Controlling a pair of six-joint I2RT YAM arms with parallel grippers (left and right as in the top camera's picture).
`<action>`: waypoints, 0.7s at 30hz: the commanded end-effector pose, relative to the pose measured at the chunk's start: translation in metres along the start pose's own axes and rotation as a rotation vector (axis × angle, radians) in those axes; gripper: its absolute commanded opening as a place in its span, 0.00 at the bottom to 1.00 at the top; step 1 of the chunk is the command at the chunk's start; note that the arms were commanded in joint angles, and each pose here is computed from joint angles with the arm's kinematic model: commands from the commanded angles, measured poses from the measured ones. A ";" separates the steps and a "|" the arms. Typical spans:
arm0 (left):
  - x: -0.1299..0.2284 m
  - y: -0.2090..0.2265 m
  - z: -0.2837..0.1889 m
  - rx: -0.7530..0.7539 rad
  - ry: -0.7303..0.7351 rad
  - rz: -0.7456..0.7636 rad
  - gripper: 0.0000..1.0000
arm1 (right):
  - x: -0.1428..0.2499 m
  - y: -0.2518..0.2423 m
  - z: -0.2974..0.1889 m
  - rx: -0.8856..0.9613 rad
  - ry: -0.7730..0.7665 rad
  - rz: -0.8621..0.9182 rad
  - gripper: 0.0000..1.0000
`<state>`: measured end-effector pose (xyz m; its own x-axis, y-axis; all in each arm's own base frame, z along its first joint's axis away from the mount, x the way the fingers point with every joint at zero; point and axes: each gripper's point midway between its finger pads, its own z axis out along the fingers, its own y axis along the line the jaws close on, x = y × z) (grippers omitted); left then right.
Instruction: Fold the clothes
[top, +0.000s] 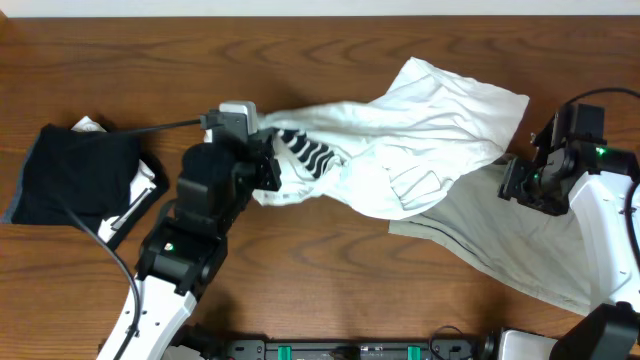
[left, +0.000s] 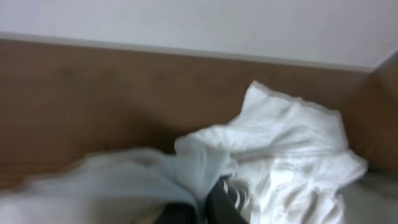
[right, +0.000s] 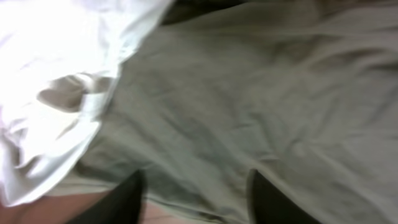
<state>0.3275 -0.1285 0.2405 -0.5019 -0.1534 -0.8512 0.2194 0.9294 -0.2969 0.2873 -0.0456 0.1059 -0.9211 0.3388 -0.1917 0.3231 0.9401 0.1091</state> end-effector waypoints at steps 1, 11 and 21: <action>0.013 0.013 0.001 -0.065 0.058 -0.003 0.06 | 0.005 0.017 0.004 -0.088 0.031 -0.064 0.34; 0.060 0.045 -0.008 -0.220 0.246 0.007 0.06 | 0.027 0.022 0.068 -0.085 0.202 -0.080 0.50; 0.060 0.045 -0.008 -0.220 0.245 0.007 0.06 | 0.044 0.002 0.131 0.020 0.347 -0.076 0.79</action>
<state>0.2978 -0.0984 0.1755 -0.7040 -0.0746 -0.7063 0.0738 0.9814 -0.1772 0.2891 -0.0192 -0.0019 -0.9636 0.2562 0.0765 0.2654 0.9516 0.1553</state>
